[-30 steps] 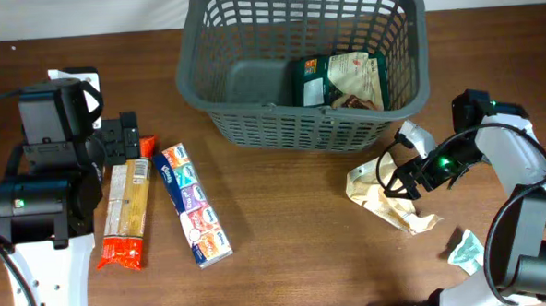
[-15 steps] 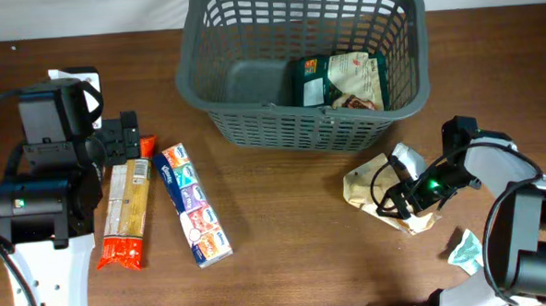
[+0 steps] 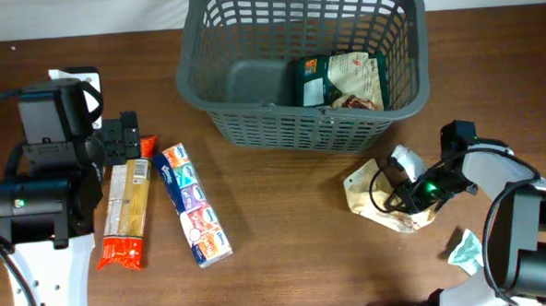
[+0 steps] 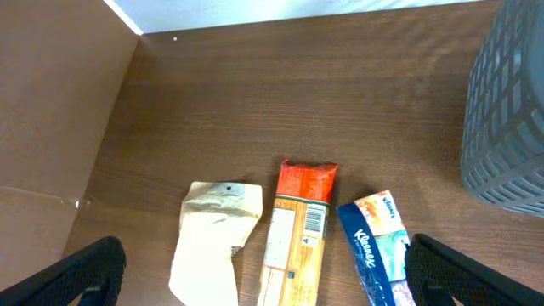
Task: Pack container
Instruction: 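Lower the right gripper onto the crumpled beige paper bag and grasp it, then lift the beige bag with the right gripper and drop it into the basket, then move the right gripper to the mint-green wipes pouch and grasp it, then carry the wipes pouch over the basket and release it inside, then lower the left gripper onto the spaghetti pack and grasp it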
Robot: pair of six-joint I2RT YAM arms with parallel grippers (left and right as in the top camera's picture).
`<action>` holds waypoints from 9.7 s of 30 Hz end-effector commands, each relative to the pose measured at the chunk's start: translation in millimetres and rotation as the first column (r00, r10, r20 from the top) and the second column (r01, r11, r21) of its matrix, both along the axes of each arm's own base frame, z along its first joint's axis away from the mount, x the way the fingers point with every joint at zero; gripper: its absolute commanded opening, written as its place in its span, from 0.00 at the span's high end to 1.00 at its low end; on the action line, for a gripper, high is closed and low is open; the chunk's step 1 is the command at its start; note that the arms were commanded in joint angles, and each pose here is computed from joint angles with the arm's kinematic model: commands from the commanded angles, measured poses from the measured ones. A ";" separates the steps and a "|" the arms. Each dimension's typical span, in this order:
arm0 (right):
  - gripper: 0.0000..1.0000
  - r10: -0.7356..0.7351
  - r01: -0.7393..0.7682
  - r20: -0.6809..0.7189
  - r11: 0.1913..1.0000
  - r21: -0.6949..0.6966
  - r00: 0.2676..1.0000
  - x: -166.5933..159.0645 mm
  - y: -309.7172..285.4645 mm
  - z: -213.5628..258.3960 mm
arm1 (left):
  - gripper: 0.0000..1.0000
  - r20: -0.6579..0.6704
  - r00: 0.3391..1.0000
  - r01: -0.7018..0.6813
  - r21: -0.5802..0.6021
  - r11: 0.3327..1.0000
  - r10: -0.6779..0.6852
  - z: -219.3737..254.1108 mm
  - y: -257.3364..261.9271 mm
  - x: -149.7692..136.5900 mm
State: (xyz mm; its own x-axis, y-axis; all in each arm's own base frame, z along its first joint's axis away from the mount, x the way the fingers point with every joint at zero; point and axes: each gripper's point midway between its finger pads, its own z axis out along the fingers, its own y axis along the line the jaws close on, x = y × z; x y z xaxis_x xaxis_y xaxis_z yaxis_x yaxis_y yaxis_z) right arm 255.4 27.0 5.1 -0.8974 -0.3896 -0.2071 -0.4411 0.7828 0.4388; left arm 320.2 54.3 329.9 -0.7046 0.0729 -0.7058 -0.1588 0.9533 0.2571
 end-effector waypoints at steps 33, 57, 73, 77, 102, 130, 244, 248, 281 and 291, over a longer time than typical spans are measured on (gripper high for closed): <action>0.96 -0.709 0.776 0.332 0.507 -0.374 0.623 90.7 -189.3 42.0 | 0.01 0.005 1.000 0.026 0.018 0.999 -0.027 3.2 -0.1 1.6; 0.96 -0.388 0.140 0.799 0.920 0.366 0.459 215.3 75.6 451.8 | 0.01 0.014 1.000 0.026 0.018 0.999 -0.027 4.8 -0.2 3.2; 0.01 -0.050 0.179 0.676 0.976 -0.124 0.735 242.8 147.7 267.9 | 0.01 0.013 0.999 0.032 0.013 0.999 -0.032 4.5 -1.4 3.2; 0.01 -0.069 0.193 0.729 0.977 -0.087 0.681 240.9 144.6 303.7 | 0.01 0.014 0.999 0.032 0.013 0.999 -0.032 4.6 -1.4 3.3; 0.01 -0.612 0.569 0.118 -0.779 -0.263 -0.782 29.7 -215.6 256.9 | 0.01 0.007 0.999 0.032 0.012 0.999 -0.032 3.3 -1.4 2.4; 0.16 -0.167 -0.100 0.283 -0.674 -0.732 -0.944 -116.7 -146.3 2.0 | 0.01 0.010 0.997 0.073 -0.021 0.997 -0.073 2.0 -10.2 4.3; 0.01 -0.707 0.846 0.691 0.452 0.283 0.147 146.4 -191.4 451.8 | 0.00 -0.405 0.912 -0.033 -0.226 0.974 -0.063 -221.0 71.9 11.0; 0.01 -0.674 0.846 0.717 0.478 0.238 0.179 143.6 -194.3 448.2 | 0.00 -0.479 0.871 -0.014 -0.243 0.970 -0.108 -249.0 70.9 8.4; 0.01 -0.686 0.869 0.699 0.454 0.196 0.201 136.1 -196.1 436.5 | 0.98 -0.630 0.748 -0.009 -0.325 0.946 -0.209 -353.7 51.2 -32.9; 0.01 -0.695 0.874 0.685 0.452 0.181 0.218 132.8 -194.4 430.9 | 0.99 -0.251 0.967 0.040 -0.003 0.999 -0.040 -139.3 121.4 96.9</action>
